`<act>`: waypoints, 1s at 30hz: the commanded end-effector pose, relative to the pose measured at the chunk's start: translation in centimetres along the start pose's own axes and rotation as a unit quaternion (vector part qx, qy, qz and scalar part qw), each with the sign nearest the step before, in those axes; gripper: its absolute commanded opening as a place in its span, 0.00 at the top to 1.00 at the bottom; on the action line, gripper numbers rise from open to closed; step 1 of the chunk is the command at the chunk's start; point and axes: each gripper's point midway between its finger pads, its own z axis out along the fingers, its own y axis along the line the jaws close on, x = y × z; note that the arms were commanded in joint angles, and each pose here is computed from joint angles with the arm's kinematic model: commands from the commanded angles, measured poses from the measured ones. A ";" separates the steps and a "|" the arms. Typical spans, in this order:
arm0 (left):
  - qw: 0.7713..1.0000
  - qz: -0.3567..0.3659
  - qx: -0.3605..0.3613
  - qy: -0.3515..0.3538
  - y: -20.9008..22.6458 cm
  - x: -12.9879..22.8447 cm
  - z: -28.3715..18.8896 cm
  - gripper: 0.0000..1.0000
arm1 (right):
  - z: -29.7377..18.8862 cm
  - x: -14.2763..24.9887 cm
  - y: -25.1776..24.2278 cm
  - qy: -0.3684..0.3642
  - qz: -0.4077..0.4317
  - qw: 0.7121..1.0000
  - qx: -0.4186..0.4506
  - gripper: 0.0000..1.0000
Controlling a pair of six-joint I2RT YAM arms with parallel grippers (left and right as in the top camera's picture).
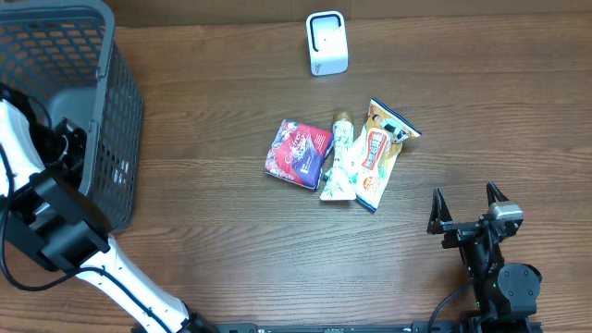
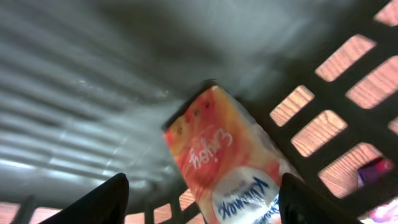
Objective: Scan the item barcode
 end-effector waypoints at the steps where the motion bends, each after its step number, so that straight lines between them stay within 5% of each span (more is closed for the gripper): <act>1: 1.000 0.008 0.002 0.018 0.1 0.3 1.6 0.32 | 0.0 0.1 0.0 -0.003 -0.002 1.000 0.001 0.00; 5: 1.000 0.008 0.002 0.015 0.2 0.2 1.8 0.41 | 0.0 0.2 0.0 -0.002 -0.002 1.000 0.001 0.00; 10: 1.000 0.009 0.001 0.011 0.2 0.0 1.8 0.69 | 0.0 0.1 0.0 -0.003 -0.002 1.000 0.001 0.00; 13: 1.000 0.009 0.001 0.010 0.2 -0.1 1.8 0.67 | 0.0 0.2 0.0 -0.002 -0.002 1.000 0.001 0.00; 15: 1.000 0.007 0.001 0.009 0.2 -0.1 1.8 0.48 | 0.0 0.1 0.0 -0.003 -0.002 1.000 0.001 0.00; 18: 0.998 -0.043 -0.051 0.000 2.0 -0.5 1.7 0.38 | 0.0 0.2 0.0 -0.002 -0.002 1.000 0.001 0.00; 21: 0.980 -0.152 -0.129 -0.018 4.7 -0.5 1.2 0.37 | 0.0 0.2 0.0 -0.002 -0.002 1.000 0.001 0.00; 30: 0.971 -0.220 -0.092 -0.031 3.5 -1.1 1.6 0.36 | 0.0 0.2 0.0 -0.002 -0.002 1.000 0.001 0.00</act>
